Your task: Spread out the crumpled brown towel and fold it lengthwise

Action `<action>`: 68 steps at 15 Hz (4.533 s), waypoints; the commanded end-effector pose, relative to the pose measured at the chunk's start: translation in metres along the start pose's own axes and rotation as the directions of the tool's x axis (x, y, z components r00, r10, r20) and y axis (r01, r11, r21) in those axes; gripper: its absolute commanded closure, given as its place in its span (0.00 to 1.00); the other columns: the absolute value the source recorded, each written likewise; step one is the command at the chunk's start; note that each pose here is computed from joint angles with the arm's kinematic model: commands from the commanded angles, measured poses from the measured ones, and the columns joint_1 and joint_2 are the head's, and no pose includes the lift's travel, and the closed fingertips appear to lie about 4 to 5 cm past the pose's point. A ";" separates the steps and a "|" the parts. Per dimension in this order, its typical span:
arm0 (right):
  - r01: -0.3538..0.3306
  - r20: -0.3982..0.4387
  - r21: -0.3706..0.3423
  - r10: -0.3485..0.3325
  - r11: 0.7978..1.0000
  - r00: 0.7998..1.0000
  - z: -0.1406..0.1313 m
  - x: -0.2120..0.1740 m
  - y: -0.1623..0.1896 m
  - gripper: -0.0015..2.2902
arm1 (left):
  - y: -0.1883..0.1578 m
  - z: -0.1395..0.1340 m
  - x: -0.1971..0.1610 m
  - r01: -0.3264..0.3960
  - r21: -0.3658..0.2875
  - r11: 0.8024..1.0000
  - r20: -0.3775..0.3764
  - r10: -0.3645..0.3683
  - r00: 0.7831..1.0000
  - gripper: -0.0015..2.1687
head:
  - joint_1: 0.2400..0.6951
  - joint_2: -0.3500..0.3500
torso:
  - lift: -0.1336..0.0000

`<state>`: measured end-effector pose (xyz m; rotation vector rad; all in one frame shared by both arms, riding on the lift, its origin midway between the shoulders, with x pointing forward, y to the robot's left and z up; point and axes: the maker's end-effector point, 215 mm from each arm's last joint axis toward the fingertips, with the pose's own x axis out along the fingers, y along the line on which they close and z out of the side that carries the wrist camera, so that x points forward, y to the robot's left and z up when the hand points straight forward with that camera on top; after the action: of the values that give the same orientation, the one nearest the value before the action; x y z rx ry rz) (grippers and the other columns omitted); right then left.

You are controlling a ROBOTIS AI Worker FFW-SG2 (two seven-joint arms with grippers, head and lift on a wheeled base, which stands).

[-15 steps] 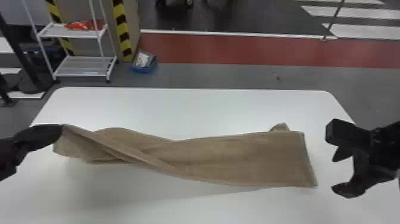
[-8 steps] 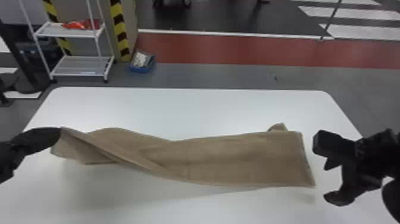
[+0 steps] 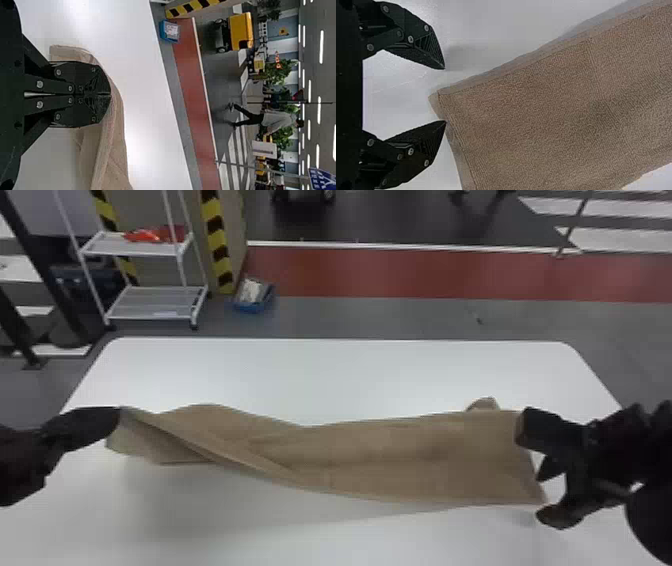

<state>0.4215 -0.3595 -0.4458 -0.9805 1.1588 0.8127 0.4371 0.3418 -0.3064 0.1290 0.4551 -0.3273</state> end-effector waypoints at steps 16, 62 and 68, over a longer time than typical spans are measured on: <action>0.014 0.006 0.031 -0.014 0.999 1.000 -0.004 -0.010 -0.008 0.66 | 0.004 -0.002 -0.004 -0.003 -0.002 1.000 0.001 0.003 1.000 0.62 | 1.00 0.47 | 0.10; -0.013 -0.006 0.111 0.014 0.994 1.000 0.007 0.004 0.009 0.59 | 0.006 -0.012 -0.012 -0.001 0.001 1.000 -0.009 0.001 1.000 0.62 | 1.00 0.50 | 0.10; -0.090 0.400 0.354 -0.064 0.931 0.914 0.033 -0.088 -0.056 0.59 | 0.009 -0.003 -0.016 -0.007 0.015 1.000 0.009 0.006 1.000 0.62 | 1.00 0.51 | 0.10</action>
<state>0.4549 -0.3505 -0.3822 -0.6015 1.0066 0.7215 0.4244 0.3561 -0.3067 0.1352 0.4541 -0.3219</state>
